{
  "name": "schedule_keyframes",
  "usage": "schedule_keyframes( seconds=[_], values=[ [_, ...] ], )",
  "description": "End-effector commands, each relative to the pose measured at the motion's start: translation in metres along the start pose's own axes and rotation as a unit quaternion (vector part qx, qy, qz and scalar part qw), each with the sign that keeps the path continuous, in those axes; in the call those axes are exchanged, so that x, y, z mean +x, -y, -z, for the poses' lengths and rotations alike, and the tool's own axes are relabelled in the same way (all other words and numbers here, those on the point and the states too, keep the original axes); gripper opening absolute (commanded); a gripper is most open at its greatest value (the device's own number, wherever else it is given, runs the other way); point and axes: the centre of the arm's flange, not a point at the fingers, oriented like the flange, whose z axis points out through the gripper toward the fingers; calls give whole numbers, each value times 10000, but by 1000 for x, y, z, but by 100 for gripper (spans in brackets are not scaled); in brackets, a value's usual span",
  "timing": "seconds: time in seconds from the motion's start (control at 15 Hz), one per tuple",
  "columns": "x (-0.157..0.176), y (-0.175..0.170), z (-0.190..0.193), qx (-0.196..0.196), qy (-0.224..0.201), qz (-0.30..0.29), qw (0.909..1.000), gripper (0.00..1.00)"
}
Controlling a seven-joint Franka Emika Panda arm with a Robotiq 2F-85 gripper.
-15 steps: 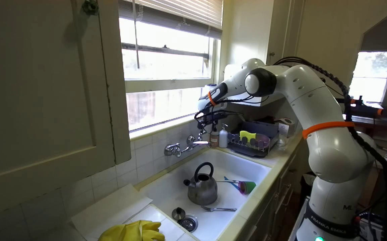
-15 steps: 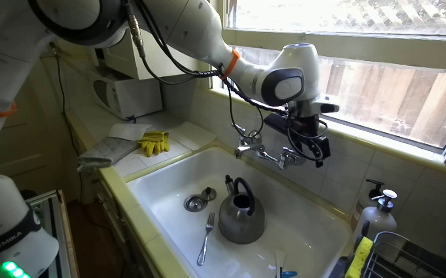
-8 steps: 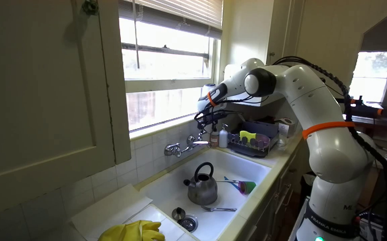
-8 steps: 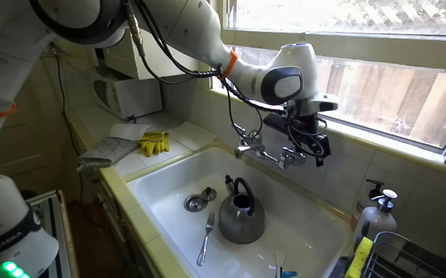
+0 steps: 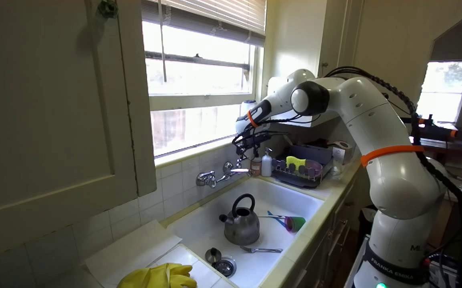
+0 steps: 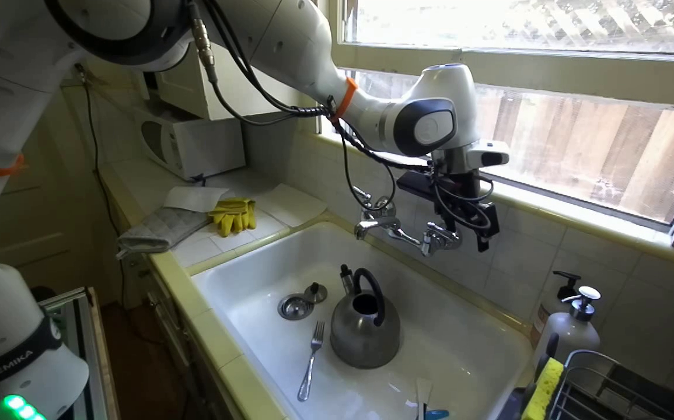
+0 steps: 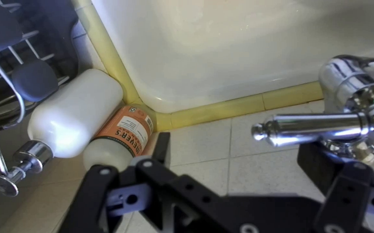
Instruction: Move the tap nozzle to the right then open the right tap faucet
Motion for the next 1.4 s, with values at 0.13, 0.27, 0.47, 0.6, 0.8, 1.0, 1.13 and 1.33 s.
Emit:
schedule_keyframes(
  seconds=[0.13,0.27,0.47,0.6,0.8,1.0,1.13,1.33],
  values=[
    [-36,-10,-12,-239,659,151,9974,100],
    [-35,-12,-14,-272,605,66,9978,100],
    [-32,-16,-15,-248,519,-181,9982,100],
    [-29,-23,-10,-134,379,-420,9983,100],
    [-30,-37,-1,-51,362,-584,9976,100],
    [-37,-53,5,-195,379,-652,9970,100],
    [-45,-62,7,-216,456,-646,9966,100],
    [-54,-65,10,-60,565,-559,9968,100]
  ],
)
